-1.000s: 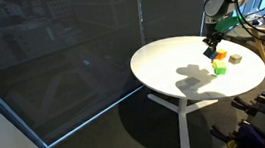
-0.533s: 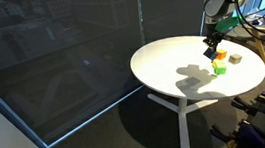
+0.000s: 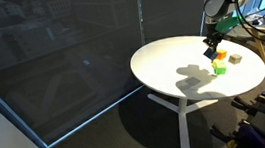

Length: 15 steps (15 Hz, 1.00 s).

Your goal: Pick up the blue block and put it on the table

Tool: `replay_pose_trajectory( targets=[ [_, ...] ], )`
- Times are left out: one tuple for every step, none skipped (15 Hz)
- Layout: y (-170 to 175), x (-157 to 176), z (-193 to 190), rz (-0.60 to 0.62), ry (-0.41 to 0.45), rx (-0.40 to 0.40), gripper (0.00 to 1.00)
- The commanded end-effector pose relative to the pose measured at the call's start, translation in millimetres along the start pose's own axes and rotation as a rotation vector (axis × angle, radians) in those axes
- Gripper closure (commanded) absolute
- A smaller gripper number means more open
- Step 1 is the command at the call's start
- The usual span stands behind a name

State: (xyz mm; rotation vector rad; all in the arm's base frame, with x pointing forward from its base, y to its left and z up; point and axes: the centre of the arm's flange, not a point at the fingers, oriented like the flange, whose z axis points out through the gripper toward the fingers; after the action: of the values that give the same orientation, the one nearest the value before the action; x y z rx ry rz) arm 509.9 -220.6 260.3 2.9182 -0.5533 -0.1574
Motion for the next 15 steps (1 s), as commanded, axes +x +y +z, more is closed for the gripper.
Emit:
replay_pose_trajectory(
  targets=[
    [0.7, -1.0, -0.9, -0.003, 0.005, 0.005, 0.97],
    [-0.8, -0.8, -0.8, -0.004, 0.005, 0.005, 0.97],
    [-2.4, -0.7, -1.0, -0.006, 0.006, 0.006, 0.97],
    [-4.8, -1.1, -1.5, -0.010, 0.008, 0.008, 0.97],
    [-6.8, -1.2, -2.2, -0.014, 0.008, 0.007, 0.97],
    [-9.1, -1.2, -2.9, -0.018, 0.011, 0.007, 0.97],
    [-11.5, -0.9, -3.5, -0.024, 0.009, 0.008, 0.97],
    [-14.0, -0.5, -3.7, -0.028, 0.011, 0.006, 0.97],
    [-17.0, -0.2, -3.0, -0.033, 0.011, 0.003, 0.97],
    [-19.8, 0.1, -1.9, -0.040, 0.012, 0.000, 0.97],
    [-23.3, 0.3, -0.3, -0.047, 0.012, -0.004, 0.97],
    [-26.6, 0.3, 1.0, -0.055, 0.012, -0.005, 0.98],
    [-30.5, 0.2, 3.0, -0.064, 0.011, -0.008, 0.98],
    [-33.8, 0.1, 4.7, -0.071, 0.012, -0.011, 0.98],
    [-37.5, 0.2, 7.2, -0.077, 0.010, -0.019, 0.98]
  ],
)
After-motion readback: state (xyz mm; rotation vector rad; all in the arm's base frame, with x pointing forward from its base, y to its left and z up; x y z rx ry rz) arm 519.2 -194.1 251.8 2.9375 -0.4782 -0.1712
